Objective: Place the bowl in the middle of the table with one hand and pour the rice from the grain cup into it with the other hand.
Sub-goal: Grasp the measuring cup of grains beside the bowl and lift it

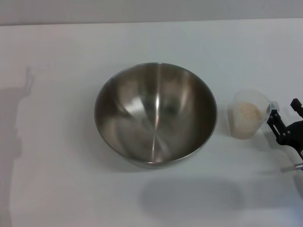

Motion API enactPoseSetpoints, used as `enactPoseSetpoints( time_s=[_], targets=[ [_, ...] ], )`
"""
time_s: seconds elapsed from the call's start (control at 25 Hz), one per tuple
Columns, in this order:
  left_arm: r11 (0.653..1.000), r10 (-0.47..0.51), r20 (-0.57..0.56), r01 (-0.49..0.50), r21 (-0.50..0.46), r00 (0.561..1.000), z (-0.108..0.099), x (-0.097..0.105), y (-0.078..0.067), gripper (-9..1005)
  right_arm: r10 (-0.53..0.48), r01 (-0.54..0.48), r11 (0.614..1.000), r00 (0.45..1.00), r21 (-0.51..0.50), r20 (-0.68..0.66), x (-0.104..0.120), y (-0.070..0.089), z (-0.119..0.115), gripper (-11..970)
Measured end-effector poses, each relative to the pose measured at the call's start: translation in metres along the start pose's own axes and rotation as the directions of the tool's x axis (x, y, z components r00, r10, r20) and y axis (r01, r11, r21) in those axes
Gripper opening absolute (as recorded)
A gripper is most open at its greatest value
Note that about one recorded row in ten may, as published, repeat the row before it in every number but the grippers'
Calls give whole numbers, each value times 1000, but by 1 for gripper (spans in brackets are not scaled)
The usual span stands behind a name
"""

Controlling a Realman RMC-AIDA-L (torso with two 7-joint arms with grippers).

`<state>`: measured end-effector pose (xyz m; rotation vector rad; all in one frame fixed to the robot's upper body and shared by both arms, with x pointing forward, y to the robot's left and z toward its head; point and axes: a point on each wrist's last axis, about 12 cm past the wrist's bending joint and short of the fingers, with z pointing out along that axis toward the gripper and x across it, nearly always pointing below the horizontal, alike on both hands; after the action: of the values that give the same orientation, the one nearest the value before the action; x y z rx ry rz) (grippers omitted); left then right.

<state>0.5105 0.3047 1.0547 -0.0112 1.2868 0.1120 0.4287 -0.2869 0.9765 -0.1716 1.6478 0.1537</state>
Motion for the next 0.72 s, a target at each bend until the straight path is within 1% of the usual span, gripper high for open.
enactPoseSetpoints(
  time_s=[0.12, 0.56, 0.72],
  targets=[
    [1000, 0, 0, 0, 0, 1000, 0, 0, 0, 829, -1, 1, 1000, 1000, 0, 1, 0, 0, 0, 630],
    [1000, -9, -1, 9, 1, 1000, 0, 0, 0, 829, -3, 3, 1000, 1000, -2, 5, -1, 0, 2, 453],
    [1000, -9, -1, 9, 1, 1000, 0, 0, 0, 829, -4, 4, 1000, 1000, -4, 6, -1, 0, 3, 454]
  ],
)
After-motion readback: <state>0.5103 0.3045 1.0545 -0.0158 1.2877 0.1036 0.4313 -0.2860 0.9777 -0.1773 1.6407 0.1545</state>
